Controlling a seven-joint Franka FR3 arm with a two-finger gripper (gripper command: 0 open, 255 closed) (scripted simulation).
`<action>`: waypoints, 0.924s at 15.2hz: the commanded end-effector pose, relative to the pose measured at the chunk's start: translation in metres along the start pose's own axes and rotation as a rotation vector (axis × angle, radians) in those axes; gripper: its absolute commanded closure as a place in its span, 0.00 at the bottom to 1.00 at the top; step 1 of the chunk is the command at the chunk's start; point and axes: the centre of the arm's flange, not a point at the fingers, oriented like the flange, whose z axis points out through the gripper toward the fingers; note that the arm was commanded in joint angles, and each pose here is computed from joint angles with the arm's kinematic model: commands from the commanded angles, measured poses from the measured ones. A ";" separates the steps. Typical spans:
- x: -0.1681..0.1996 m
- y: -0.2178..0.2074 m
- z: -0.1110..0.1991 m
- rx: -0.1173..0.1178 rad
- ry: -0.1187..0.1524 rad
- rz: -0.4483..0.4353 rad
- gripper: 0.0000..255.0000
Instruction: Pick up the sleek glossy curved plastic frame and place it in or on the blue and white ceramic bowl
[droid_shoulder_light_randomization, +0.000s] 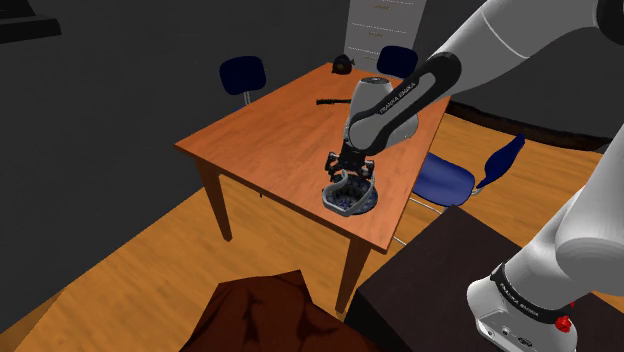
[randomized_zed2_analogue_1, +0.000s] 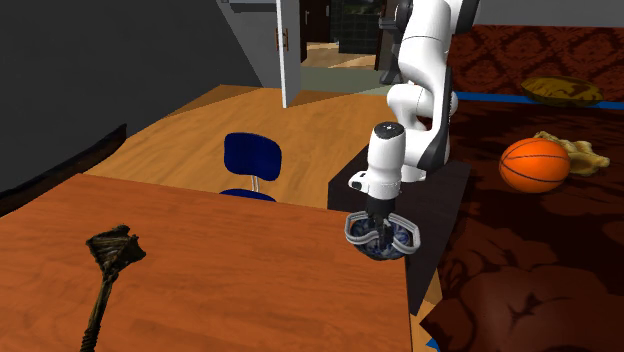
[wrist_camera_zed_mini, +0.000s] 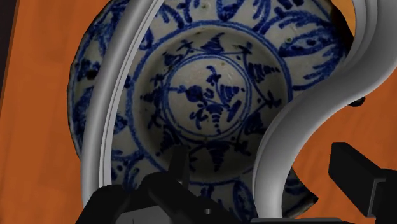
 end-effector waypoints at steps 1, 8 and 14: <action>0.000 0.000 0.000 0.000 0.000 0.000 0.00; 0.000 0.000 -0.050 0.000 0.000 0.000 0.00; 0.000 0.000 -0.050 0.000 0.000 0.000 0.00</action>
